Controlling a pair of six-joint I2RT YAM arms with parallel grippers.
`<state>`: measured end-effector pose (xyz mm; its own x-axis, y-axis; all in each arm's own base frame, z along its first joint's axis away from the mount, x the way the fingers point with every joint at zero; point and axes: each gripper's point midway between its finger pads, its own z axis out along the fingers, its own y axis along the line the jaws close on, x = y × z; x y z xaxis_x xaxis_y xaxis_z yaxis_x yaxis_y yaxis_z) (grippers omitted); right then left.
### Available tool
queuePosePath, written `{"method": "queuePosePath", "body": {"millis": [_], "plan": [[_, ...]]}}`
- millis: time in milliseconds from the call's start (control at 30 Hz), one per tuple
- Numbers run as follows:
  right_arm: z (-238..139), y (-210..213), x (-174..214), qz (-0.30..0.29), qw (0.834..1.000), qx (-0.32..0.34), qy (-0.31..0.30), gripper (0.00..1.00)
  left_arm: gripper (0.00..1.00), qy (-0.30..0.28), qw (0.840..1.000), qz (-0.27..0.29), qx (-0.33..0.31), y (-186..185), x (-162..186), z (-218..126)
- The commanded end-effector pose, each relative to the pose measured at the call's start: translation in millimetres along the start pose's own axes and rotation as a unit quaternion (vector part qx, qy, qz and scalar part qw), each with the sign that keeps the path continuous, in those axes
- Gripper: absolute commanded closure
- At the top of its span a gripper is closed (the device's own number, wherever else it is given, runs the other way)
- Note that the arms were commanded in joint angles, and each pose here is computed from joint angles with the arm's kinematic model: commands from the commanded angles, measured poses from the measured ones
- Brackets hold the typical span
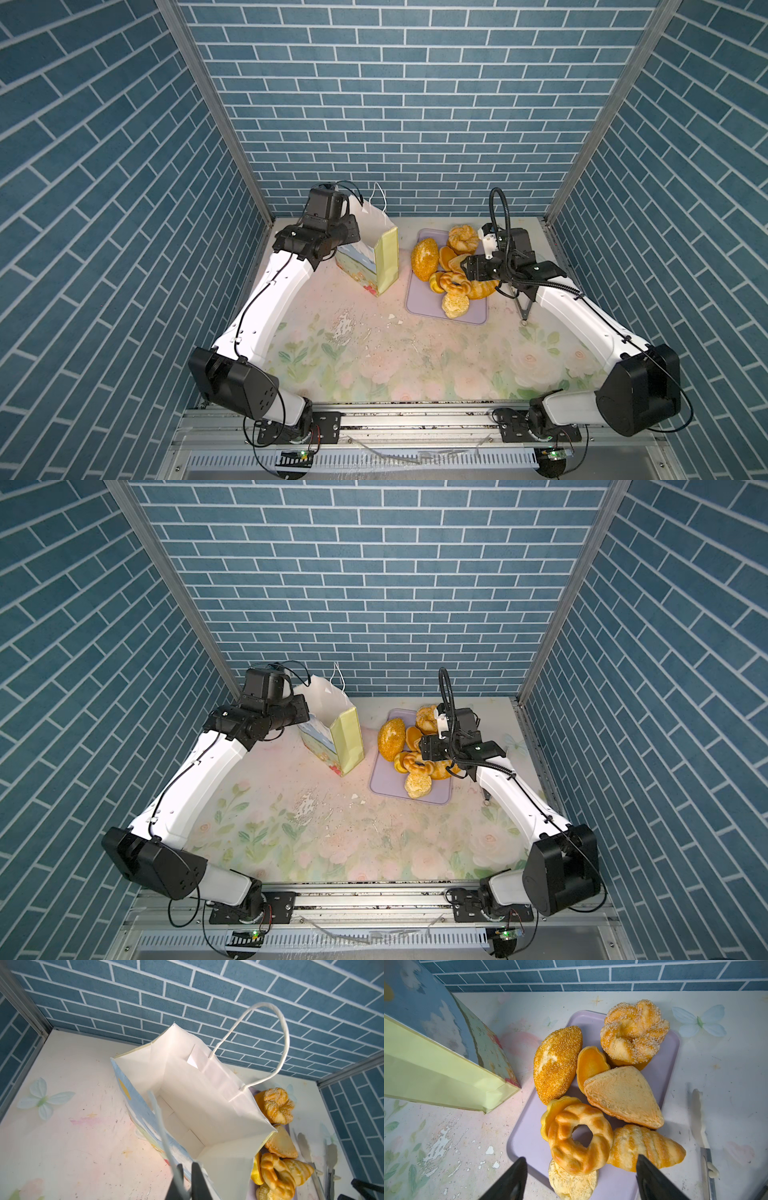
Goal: Place the fake bread into the paper bag
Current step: 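Move the left gripper to the paper bag while the right moves over the tray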
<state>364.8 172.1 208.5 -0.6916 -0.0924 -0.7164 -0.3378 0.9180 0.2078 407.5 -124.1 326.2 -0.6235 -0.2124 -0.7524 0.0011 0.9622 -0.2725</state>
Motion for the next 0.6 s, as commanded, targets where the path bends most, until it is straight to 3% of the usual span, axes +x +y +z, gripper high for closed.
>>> {"method": "queuePosePath", "body": {"millis": [0,133,567], "plan": [[-18.9,3.8,-13.6,0.012,1.000,0.003,-0.019,0.18,0.94,0.016,1.000,0.024,0.006,0.5,3.6,-12.1],[-24.7,4.3,-12.8,0.012,1.000,0.003,-0.020,0.19,1.00,0.028,0.999,0.030,0.015,6.9,6.3,-19.1],[-29.9,0.0,-7.4,0.014,1.000,0.015,-0.016,0.19,1.00,0.071,0.995,0.061,0.027,21.0,2.9,-35.4]]}}
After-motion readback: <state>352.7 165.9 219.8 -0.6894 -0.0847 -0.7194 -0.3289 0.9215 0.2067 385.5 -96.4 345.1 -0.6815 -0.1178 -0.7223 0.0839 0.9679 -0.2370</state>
